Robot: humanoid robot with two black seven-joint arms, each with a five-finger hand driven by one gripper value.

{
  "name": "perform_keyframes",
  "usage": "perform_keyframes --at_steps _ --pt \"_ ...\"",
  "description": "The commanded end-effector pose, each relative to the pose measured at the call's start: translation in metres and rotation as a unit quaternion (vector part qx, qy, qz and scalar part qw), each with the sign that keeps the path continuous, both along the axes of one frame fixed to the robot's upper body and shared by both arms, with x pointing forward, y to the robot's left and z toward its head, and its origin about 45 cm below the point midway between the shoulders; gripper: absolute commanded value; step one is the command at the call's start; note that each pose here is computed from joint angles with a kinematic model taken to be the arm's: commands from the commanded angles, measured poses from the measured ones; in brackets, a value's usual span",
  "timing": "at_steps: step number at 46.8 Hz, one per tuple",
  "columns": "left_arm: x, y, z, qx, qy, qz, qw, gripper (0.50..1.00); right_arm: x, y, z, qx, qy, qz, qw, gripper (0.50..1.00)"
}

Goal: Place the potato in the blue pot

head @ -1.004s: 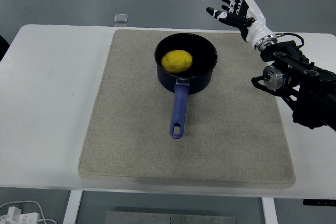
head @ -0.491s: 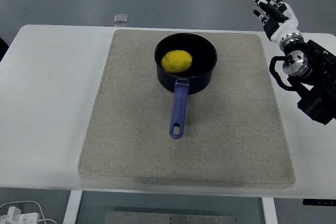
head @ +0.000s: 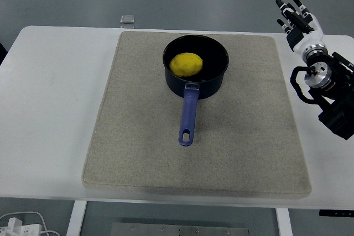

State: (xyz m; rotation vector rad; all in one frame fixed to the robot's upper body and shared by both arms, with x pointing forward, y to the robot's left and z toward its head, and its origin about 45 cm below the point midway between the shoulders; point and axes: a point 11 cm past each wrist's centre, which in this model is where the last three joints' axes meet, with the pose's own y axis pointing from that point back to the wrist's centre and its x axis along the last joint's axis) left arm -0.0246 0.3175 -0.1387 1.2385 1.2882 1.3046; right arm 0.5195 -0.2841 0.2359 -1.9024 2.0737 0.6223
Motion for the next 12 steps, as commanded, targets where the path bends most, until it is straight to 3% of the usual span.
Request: perform_keyframes --at_steps 1,12 --pt "0.0001 -0.0001 0.0 -0.001 0.0 0.0 1.0 0.994 0.0 -0.007 0.0018 -0.003 -0.001 -0.005 1.0 0.928" --pt "-0.0001 -0.0001 0.0 -0.001 0.0 0.0 1.0 0.992 -0.0001 -0.0139 0.0037 -0.006 -0.003 -0.01 1.0 0.928"
